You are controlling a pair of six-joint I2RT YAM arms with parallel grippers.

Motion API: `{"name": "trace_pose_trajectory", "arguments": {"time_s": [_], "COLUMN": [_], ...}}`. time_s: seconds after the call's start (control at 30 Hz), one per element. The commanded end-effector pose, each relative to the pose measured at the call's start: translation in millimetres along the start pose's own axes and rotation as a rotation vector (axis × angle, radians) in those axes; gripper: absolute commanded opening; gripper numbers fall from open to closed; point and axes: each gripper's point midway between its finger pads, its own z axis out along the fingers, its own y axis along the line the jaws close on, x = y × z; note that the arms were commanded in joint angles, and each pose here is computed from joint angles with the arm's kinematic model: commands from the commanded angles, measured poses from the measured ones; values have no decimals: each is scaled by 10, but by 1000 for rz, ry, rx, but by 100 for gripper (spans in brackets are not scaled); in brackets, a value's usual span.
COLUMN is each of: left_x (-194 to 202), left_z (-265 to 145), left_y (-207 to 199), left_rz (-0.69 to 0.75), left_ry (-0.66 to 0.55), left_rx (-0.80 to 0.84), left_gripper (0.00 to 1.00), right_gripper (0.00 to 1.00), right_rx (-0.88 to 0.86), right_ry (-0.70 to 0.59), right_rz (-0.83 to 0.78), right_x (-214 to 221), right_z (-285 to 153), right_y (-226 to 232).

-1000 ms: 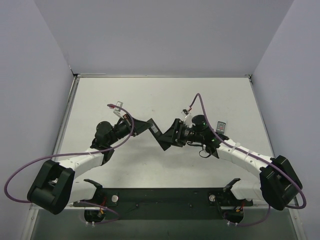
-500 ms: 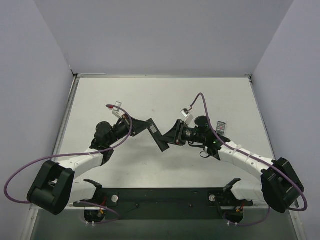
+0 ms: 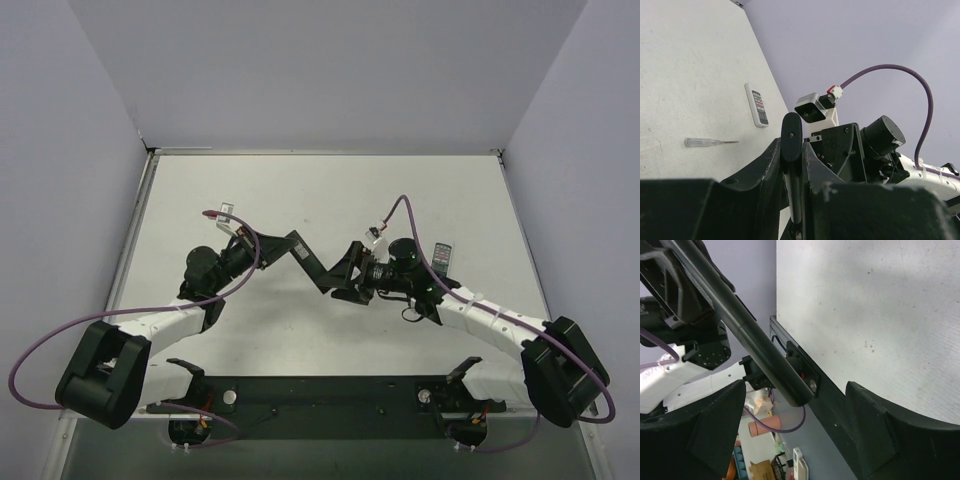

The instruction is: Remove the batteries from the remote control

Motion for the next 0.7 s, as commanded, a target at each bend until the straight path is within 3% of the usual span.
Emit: {"name": "trace_pose_trajectory", "arguments": {"time_s": [0.0, 0.43, 0.57, 0.67], "left_x": [-113, -98, -109, -127], "left_z": [2, -19, -19, -16], "left_y": [-146, -145, -149, -139], "left_rz": [37, 48, 49, 51], "left_ry": [-56, -63, -67, -74], "left_rx": [66, 66, 66, 60], "left_gripper": [0, 0, 0, 0], "right_gripper": [75, 67, 40, 31], "right_rx": [-96, -62, -65, -61], "right_ry": [-59, -64, -60, -51], "right_rz": [33, 134, 134, 131], "right_x": [-249, -380, -371, -324], "right_z": [55, 262, 286, 273], "right_y": [386, 323, 289, 225]}}
